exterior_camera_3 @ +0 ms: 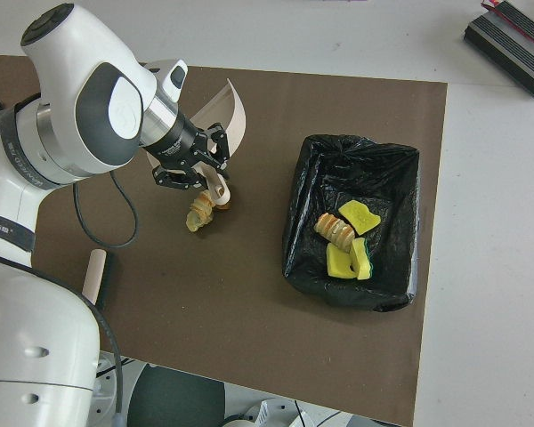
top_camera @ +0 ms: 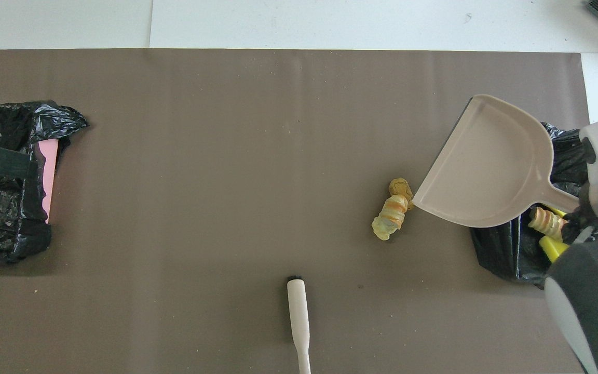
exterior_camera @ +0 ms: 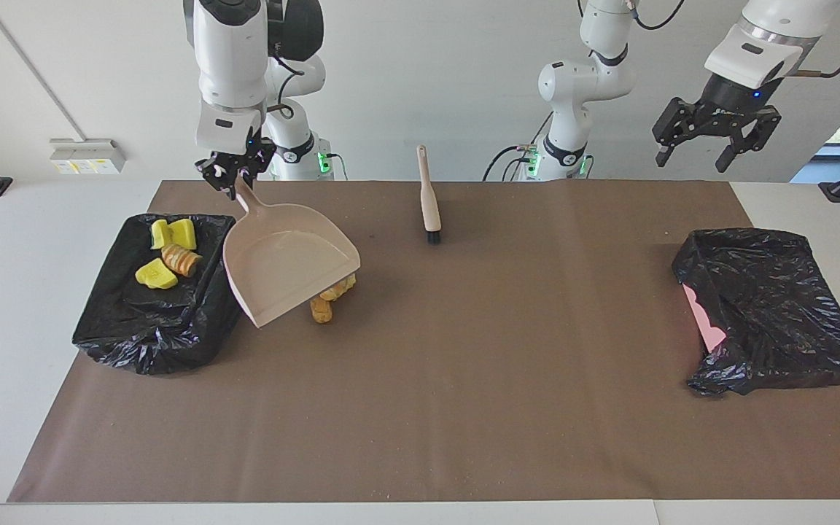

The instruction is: Sweep and dump trash in bin

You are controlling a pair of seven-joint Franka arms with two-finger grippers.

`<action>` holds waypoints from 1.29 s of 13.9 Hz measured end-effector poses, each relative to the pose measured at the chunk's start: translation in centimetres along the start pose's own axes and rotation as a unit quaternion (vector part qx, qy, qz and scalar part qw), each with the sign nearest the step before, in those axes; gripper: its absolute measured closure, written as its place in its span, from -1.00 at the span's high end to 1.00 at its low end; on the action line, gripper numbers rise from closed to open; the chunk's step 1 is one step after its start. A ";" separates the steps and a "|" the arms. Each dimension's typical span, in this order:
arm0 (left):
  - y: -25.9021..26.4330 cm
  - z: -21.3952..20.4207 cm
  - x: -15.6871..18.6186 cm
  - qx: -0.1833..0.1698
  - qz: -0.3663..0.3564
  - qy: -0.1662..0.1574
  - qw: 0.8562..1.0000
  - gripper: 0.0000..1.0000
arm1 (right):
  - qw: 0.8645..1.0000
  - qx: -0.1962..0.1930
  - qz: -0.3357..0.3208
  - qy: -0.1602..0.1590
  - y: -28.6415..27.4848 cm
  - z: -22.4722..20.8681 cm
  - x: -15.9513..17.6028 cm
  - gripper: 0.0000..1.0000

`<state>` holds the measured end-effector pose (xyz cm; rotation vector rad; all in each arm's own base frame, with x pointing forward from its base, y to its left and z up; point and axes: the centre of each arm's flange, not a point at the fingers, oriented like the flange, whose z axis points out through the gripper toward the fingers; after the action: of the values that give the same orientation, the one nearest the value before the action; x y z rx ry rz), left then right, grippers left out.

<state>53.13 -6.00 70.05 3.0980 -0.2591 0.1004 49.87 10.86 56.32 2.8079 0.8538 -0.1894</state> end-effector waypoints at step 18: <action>-1.6 -0.2 -0.4 -0.003 0.026 -0.028 0.999 1.00 | 0.939 0.163 0.292 0.083 -18.9 8.3 22.5 -0.36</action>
<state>52.98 -4.38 70.18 3.0924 -0.3407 0.0133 57.27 36.41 41.35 3.2734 -0.0276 0.0017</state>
